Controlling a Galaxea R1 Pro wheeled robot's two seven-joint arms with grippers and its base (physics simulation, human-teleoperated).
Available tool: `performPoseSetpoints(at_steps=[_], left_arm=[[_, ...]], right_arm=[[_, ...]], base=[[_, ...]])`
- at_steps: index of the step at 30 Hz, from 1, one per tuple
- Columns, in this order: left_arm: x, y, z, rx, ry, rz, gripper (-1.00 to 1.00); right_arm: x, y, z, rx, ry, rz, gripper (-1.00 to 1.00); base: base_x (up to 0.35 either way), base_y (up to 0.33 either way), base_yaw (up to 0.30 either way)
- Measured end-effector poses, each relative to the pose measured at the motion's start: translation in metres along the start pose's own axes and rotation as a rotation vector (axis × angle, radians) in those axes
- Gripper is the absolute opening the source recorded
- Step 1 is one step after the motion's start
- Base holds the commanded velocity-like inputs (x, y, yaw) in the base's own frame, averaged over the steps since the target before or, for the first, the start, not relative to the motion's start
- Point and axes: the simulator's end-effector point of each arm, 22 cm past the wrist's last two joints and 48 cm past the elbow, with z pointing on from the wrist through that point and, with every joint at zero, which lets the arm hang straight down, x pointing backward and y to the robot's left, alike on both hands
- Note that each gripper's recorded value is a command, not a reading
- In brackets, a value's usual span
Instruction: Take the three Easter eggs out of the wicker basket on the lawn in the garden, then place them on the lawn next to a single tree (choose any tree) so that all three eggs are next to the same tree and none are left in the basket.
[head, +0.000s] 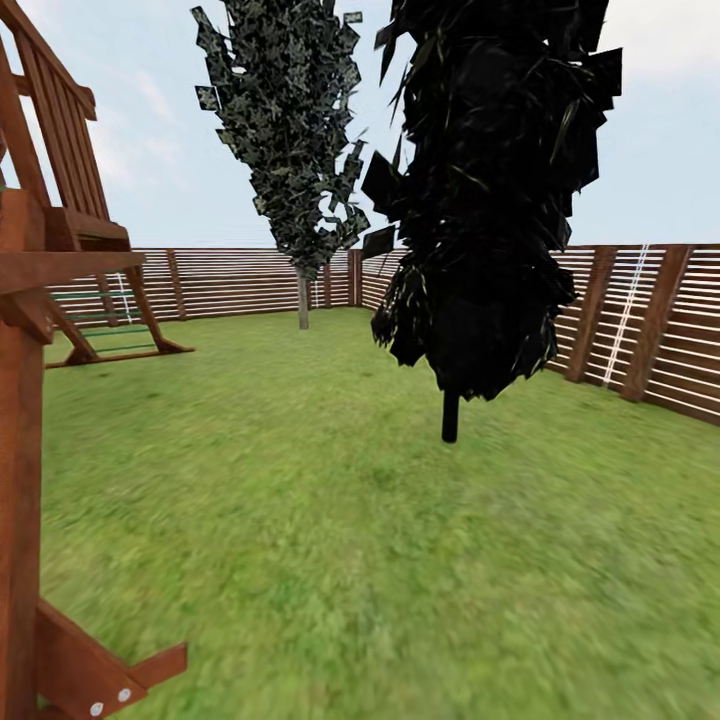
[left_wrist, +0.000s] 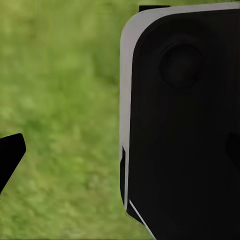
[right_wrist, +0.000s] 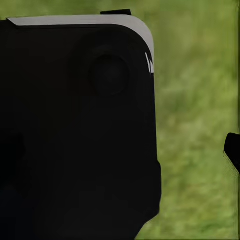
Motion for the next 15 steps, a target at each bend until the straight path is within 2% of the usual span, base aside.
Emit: performPoseSetpoints(at_steps=[7, 15], left_arm=[[0.0001, 0.0, 0.0, 0.0, 0.0, 0.0, 1.0], [-0.0002, 0.0, 0.0, 0.0, 0.0, 0.0, 1.0]], right_arm=[[0.0001, -0.0034, 0.0, 0.005, 0.0, 0.001, 1.0], [-0.0001, -0.0052, 0.0, 0.006, 0.0, 0.001, 1.0]], base=[[0.328, 0.0, 0.193], [0.328, 0.0, 0.026]])
